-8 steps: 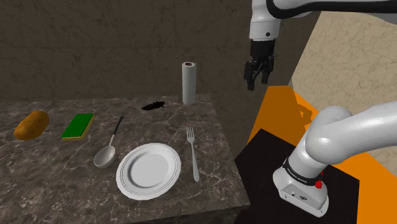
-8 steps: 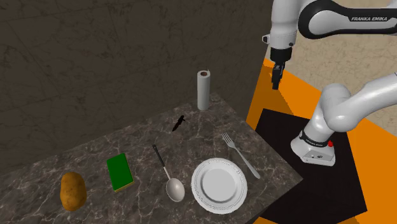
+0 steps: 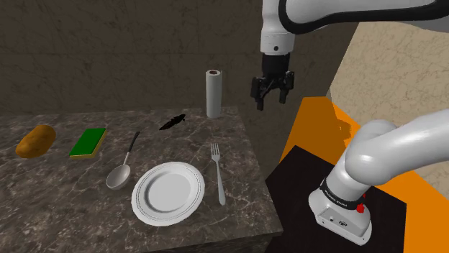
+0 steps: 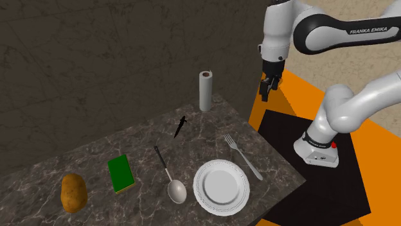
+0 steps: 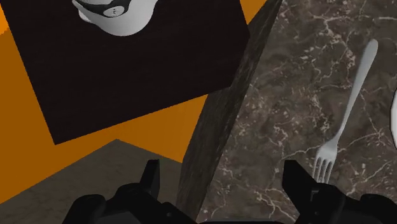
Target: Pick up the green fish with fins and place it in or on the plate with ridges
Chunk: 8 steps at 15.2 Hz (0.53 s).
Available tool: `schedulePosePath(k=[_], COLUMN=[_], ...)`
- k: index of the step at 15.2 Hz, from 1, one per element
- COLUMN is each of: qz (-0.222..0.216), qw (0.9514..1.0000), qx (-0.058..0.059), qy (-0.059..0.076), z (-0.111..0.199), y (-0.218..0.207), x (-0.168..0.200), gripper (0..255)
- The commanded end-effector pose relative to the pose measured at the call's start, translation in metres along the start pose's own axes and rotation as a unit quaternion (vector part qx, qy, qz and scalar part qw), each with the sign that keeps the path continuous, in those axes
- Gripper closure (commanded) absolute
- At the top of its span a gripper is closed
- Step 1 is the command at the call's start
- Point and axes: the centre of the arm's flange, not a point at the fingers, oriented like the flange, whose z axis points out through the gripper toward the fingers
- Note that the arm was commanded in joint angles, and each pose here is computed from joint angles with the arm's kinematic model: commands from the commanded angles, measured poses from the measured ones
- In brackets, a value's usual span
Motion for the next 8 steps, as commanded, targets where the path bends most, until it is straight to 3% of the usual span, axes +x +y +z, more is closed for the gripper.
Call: schedulePosePath(k=[1, 4, 8], qz=[0.039, 0.092, 0.162], qw=[0.9992, 0.9956, 0.9863], qx=[0.000, -0.002, -0.005], qy=[0.007, 0.017, 0.031], z=[0.007, 0.014, 0.025], y=[-0.026, -0.063, -0.109], x=[0.008, 0.020, 0.043], gripper=[0, 0, 0])
